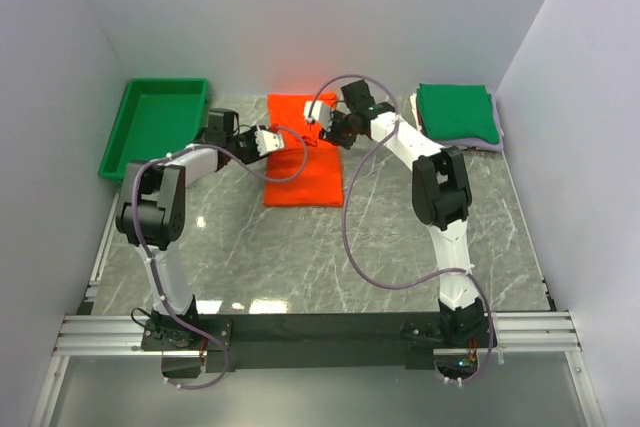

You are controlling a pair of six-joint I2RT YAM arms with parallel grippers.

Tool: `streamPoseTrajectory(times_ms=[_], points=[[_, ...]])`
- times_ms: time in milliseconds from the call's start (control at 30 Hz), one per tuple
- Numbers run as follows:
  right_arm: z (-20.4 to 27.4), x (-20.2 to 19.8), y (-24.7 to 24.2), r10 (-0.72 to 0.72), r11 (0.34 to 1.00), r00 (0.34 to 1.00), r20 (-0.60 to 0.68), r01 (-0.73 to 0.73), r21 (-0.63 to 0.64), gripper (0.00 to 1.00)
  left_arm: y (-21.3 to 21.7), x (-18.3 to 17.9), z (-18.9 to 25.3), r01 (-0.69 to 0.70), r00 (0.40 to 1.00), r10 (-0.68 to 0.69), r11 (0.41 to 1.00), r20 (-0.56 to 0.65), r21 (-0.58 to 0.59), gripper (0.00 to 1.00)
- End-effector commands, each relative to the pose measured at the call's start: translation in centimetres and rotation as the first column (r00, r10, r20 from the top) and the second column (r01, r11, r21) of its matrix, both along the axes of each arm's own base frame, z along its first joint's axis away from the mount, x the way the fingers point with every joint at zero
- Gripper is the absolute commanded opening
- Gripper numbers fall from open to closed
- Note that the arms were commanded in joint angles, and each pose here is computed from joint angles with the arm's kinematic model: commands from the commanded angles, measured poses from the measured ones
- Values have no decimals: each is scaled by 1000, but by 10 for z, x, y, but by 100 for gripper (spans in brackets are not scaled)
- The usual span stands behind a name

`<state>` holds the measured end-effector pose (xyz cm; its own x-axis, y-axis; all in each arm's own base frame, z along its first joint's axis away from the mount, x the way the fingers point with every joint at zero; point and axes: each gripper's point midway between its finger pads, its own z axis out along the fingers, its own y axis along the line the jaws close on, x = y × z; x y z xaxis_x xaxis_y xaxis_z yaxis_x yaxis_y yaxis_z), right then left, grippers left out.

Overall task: Fold and stack the t-shirts
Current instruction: Fold the tshirt

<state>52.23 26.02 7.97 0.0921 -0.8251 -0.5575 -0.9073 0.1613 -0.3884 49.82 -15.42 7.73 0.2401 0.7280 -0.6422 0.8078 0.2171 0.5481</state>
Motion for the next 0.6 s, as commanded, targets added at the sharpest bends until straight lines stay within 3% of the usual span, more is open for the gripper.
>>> streamPoseTrajectory(times_ms=[0, 100, 200, 233, 267, 467, 500, 533, 567], points=[[90, 12, -14, -149, 980, 987, 67, 139, 141, 48, 7, -11, 58, -87, 996, 83, 988, -37, -130, 42], [95, -23, -19, -230, 949, 965, -128, 252, 191, 46, 0, -47, 64, -117, 977, 77, 973, -199, -198, 43], [81, -66, -17, -231, 933, 909, -348, 308, 186, 42, -9, -74, 67, -233, 914, 110, 930, -391, -283, 44], [70, -95, -8, -239, 902, 805, -543, 392, 183, 37, -19, -89, 66, -318, 844, 114, 894, -524, -317, 43], [70, -100, -4, -214, 903, 798, -564, 381, 197, 37, -20, -91, 63, -317, 841, 111, 894, -529, -315, 43], [30, -132, 8, -253, 806, 486, -836, 584, 95, 33, -31, -110, 35, -579, 564, 146, 772, -813, -263, 39], [24, -128, 6, -255, 789, 463, -849, 608, 95, 33, -34, -114, 33, -616, 508, 133, 747, -851, -251, 38], [23, -131, 10, -239, 775, 420, -875, 626, 88, 33, -37, -116, 30, -618, 491, 118, 745, -863, -250, 37], [15, -135, 9, -238, 769, 389, -890, 635, 72, 33, -39, -121, 23, -652, 426, 102, 724, -899, -227, 36]])
